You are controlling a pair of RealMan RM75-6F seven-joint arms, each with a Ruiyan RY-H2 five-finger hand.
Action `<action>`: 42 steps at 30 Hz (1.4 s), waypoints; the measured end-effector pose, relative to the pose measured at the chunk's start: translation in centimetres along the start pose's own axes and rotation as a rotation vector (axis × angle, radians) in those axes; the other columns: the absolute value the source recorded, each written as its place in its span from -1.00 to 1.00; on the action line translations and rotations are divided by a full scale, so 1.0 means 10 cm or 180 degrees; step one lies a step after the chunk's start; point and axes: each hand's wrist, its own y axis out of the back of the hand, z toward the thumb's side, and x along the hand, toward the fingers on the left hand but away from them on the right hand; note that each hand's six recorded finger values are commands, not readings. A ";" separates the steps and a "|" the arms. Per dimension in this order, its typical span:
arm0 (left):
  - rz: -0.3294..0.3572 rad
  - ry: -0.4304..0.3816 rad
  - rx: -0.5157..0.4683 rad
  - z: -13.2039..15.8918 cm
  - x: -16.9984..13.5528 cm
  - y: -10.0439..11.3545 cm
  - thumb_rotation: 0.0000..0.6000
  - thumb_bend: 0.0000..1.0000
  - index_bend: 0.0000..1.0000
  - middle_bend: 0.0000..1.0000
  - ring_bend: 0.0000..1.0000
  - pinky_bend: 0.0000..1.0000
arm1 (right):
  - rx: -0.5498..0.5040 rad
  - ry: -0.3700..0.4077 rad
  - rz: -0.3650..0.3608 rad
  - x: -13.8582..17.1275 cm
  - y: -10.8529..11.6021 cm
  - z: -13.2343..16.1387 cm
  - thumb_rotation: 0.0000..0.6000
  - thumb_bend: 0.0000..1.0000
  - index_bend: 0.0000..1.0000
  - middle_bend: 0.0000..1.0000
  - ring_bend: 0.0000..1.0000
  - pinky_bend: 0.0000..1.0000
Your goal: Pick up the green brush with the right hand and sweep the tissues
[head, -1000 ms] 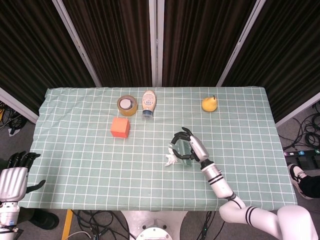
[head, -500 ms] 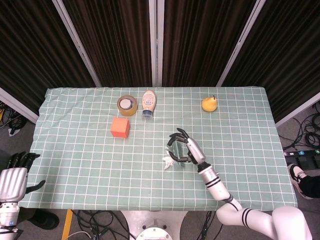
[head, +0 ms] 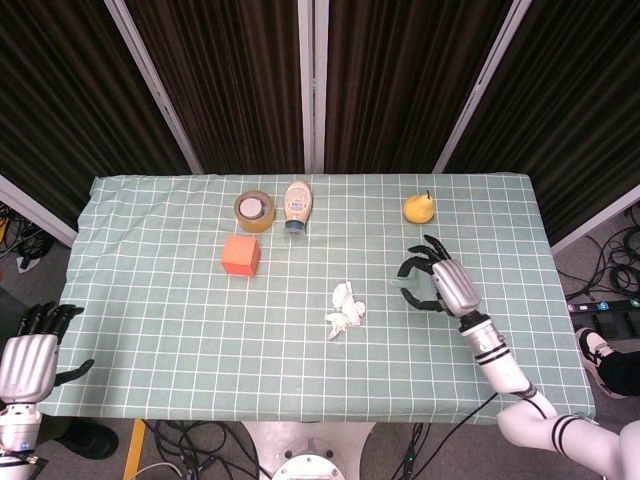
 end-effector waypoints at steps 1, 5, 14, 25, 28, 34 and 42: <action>0.0003 -0.0003 0.0001 0.00 0.00 0.00 1.00 -0.88 -0.52 -0.61 -0.77 -0.76 | 0.0235 -0.0099 0.0085 0.02 0.01 -0.10 1.00 -0.17 0.12 -0.14 -0.73 -0.91; 0.0007 -0.0012 0.0010 0.02 0.00 0.01 1.00 -0.88 -0.52 -0.61 -0.77 -0.76 | 0.0889 -0.0397 0.0399 0.11 -0.01 -0.42 1.00 -0.17 -0.01 -0.23 -0.79 -0.92; 0.0020 0.0041 0.0036 -0.01 -0.03 0.04 1.00 -0.88 -0.52 -0.61 -0.77 -0.76 | 0.1327 -0.0669 0.0684 0.20 -0.14 -0.72 1.00 -0.19 -0.75 -0.61 -0.99 -1.00; 0.0065 -0.0001 0.0036 0.02 -0.02 0.08 1.00 -0.88 -0.52 -0.61 -0.77 -0.76 | 0.1216 -0.0467 0.0445 0.44 0.12 -0.45 1.00 -0.20 -0.89 -0.67 -1.00 -1.00; 0.0058 0.0022 0.0029 0.00 -0.04 0.08 1.00 -0.88 -0.52 -0.61 -0.77 -0.76 | 0.1285 -0.0476 0.0364 0.55 0.23 -0.43 1.00 -0.21 -0.89 -0.68 -1.00 -1.00; 0.0039 0.0007 0.0017 0.01 -0.04 0.05 1.00 -0.89 -0.52 -0.61 -0.77 -0.76 | 0.1355 -0.0587 0.0069 0.90 0.56 -0.39 1.00 -0.29 -0.89 -0.69 -1.00 -1.00; 0.0064 -0.0060 0.0015 0.07 0.00 0.05 1.00 -0.89 -0.52 -0.61 -0.77 -0.76 | 0.1364 -0.0859 -0.0309 1.56 0.91 -0.34 1.00 -0.29 -0.89 -0.69 -1.00 -1.00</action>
